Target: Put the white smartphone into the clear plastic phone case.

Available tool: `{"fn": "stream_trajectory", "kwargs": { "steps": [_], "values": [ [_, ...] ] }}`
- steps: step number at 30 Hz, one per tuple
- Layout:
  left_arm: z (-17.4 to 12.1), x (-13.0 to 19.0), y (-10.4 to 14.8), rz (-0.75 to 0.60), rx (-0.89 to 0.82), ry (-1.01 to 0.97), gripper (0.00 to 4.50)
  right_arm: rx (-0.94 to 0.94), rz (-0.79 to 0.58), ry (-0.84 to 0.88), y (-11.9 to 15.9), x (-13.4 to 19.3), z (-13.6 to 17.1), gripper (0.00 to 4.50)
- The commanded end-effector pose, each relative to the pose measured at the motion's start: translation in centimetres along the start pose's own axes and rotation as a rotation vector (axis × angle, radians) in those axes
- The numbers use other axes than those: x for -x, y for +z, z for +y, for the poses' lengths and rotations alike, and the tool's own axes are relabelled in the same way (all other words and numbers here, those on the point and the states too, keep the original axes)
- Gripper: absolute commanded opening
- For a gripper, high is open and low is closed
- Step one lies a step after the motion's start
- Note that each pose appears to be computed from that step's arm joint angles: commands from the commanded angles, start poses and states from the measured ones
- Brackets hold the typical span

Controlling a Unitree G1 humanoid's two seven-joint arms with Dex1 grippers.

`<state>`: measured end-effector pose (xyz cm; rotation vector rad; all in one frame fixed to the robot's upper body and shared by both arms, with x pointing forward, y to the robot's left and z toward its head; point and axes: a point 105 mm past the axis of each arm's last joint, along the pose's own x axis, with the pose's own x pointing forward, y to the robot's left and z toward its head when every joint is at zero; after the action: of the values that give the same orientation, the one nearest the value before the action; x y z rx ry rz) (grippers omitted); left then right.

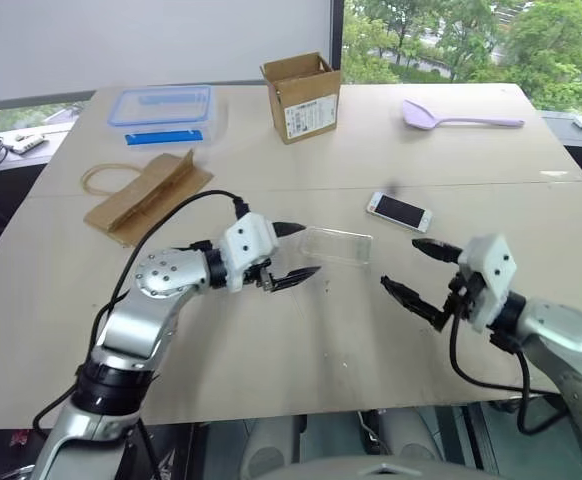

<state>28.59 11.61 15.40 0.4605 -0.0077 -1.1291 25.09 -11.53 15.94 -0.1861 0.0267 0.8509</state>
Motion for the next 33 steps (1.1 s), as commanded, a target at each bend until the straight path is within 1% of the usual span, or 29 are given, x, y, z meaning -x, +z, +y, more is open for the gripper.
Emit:
{"fn": "stream_trajectory", "kwargs": {
  "steps": [1,4,7,10,13,15,19,22,24,27,28,31,33],
  "values": [
    [-0.6,1.7,0.7,0.000,0.064,-0.056,3.74,-0.011,0.001,0.011,-0.1,-0.6,0.1,4.50],
    [-0.7,2.8,-0.1,0.062,0.128,-0.069,3.74,-0.008,-0.010,0.034,0.1,-1.4,0.0,4.50],
    [-1.3,2.6,-1.2,0.109,0.114,-0.103,3.74,0.000,0.016,0.065,-1.0,-1.6,-0.1,4.50],
    [-0.7,1.9,-1.5,0.108,0.090,-0.100,3.74,0.022,0.033,0.076,-1.4,-1.4,0.2,4.50],
    [0.6,0.4,-1.8,0.100,0.065,-0.100,3.74,0.048,0.045,0.058,-1.7,-1.3,-0.3,4.50],
    [1.2,-1.0,-2.2,0.105,0.032,-0.142,3.74,0.055,0.044,0.034,-1.7,-1.2,-0.4,4.50],
    [2.5,-3.4,-3.0,0.131,-0.018,-0.239,3.74,0.031,-0.008,0.020,-0.5,-1.9,0.1,4.50],
    [3.2,-5.2,-4.2,0.162,-0.049,-0.268,3.74,0.056,0.028,-0.001,-1.4,-1.5,-0.1,4.50],
    [3.2,-5.9,-4.9,0.181,-0.059,-0.292,3.74,0.042,0.014,-0.023,-1.2,-1.3,0.0,4.50],
    [3.0,-6.5,-5.6,0.200,-0.044,-0.330,3.00,0.042,0.013,-0.042,-1.0,-0.9,0.4,4.50],
    [3.0,-6.6,-5.7,0.211,-0.043,-0.333,2.62,0.046,0.018,-0.055,-1.1,-0.7,0.4,4.50],
    [3.0,-7.2,-5.5,0.214,-0.009,-0.324,1.13,0.046,0.023,-0.097,-1.1,0.0,0.2,4.50],
    [2.0,-7.5,-5.2,0.215,0.026,-0.359,0.15,0.051,0.032,-0.121,-1.3,0.4,0.1,4.50]
  ]
}}
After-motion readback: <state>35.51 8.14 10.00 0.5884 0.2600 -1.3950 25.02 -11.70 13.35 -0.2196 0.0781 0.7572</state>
